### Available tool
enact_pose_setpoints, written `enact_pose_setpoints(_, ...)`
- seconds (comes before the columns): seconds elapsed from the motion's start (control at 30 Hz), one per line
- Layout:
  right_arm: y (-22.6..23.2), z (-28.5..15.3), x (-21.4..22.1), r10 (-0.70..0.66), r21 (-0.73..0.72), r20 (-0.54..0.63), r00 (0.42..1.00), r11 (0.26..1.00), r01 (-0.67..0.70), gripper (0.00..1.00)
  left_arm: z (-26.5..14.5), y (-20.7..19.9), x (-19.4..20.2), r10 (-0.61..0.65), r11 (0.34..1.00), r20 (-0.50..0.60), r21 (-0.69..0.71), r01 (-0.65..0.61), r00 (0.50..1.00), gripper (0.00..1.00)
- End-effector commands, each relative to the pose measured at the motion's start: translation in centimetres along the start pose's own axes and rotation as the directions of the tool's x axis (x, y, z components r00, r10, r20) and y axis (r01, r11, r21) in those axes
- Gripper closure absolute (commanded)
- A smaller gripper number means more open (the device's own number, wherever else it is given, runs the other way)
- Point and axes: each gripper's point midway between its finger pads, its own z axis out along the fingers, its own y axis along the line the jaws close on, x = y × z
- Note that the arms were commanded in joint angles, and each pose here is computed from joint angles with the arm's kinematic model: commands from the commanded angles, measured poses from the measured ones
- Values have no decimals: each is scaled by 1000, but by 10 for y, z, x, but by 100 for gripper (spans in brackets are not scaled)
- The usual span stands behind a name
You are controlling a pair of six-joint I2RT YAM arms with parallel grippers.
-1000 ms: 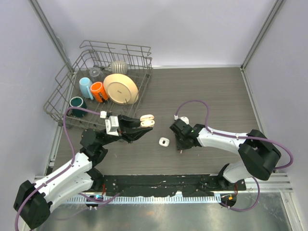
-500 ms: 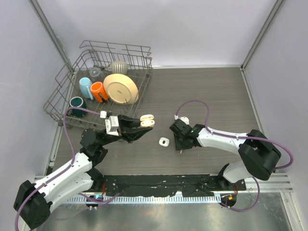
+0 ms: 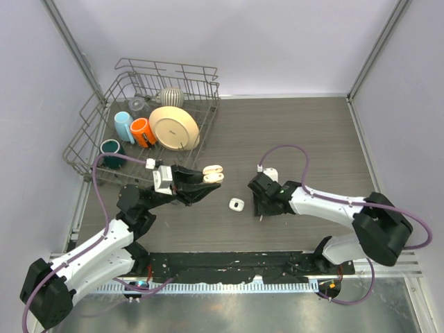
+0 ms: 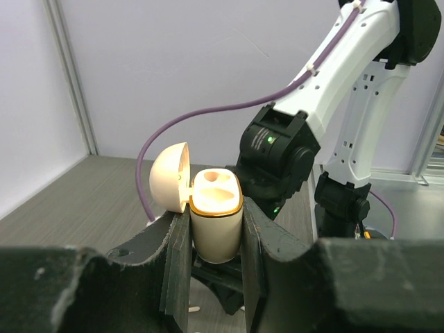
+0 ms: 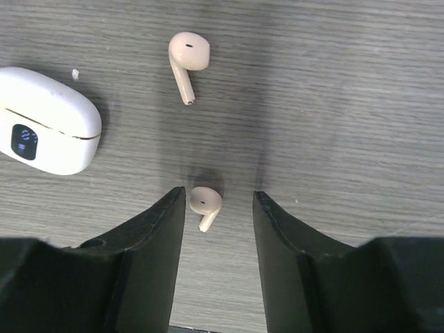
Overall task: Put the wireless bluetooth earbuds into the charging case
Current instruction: Adjust the earbud at the center of the board, then pick up the earbud from the center of the board.
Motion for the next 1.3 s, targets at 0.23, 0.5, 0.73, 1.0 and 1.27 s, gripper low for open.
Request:
enact_pose_setpoints(0.23,1,-63,-62,106,-67,277,955,994,-91,33,3,1,-11,16,1000,31,-3,-16,999,100)
enact_pose_setpoints(0.5,8,-82,-83,161,-81,311,937,987,-142,25,2,-2,-13,25,1000,40,3,-25,999,100)
enact_pose_setpoints(0.73,5,-106,-89,145,-136,368,918,986,-101,11,1,-3,-16,39,999,47,7,-40,998,100)
enact_pose_setpoints(1.0,-15,-80,-66,232,-34,307,923,972,-233,12,-5,-6,-19,51,999,62,-1,-51,997,100)
enact_pose_setpoints(1.27,-9,-45,-28,190,-6,143,971,982,-191,16,-9,-5,-17,74,997,50,-16,-74,996,100)
